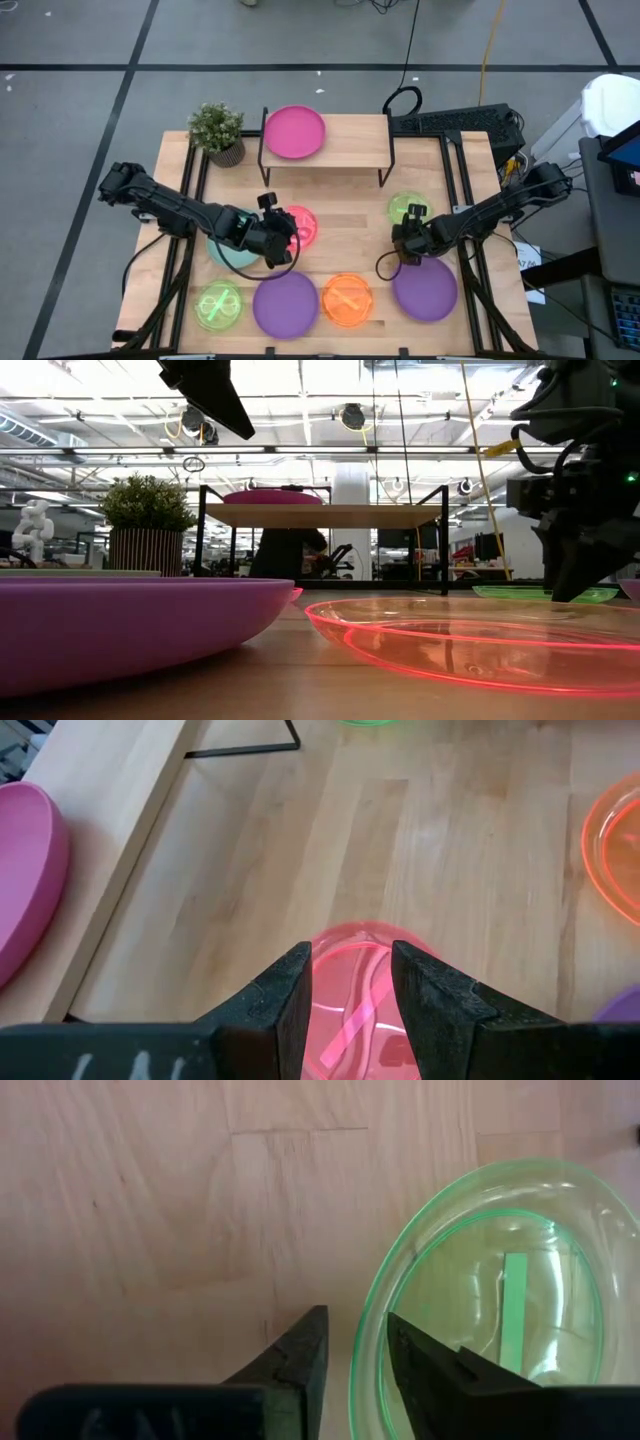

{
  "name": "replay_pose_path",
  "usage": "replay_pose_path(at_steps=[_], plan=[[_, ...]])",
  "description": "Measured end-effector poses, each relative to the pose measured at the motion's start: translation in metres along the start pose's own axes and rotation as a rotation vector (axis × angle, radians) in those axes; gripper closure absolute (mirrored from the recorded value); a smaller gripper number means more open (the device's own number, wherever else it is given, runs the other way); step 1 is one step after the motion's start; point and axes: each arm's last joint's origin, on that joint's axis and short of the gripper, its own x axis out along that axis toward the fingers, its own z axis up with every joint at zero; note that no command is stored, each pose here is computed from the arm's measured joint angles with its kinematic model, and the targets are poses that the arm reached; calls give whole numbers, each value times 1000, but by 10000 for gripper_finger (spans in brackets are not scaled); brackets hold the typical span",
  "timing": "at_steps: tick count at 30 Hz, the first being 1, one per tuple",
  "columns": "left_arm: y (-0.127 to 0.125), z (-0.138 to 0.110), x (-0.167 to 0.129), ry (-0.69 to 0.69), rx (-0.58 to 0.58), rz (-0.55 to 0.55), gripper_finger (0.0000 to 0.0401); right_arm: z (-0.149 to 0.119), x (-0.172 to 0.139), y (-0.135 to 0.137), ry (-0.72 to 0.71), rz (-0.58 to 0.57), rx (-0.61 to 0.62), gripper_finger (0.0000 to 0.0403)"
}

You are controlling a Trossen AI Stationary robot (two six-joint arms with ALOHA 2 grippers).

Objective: Place and stack plates onto a shelf
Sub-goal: Put the transparent green plate on the shelf

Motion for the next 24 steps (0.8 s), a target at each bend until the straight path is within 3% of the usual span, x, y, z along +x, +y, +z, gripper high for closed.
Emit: replay_pose_path(at_steps=[9, 17, 24], plan=[[0, 0, 0, -2, 11, 0, 256, 2, 5, -2, 21, -14, 6, 338], [0, 0, 0, -2, 11, 0, 256, 1, 5, -2, 27, -16, -19, 396], [0, 0, 0, -3, 13, 0, 256, 5, 3, -2, 18, -12, -26, 400]])
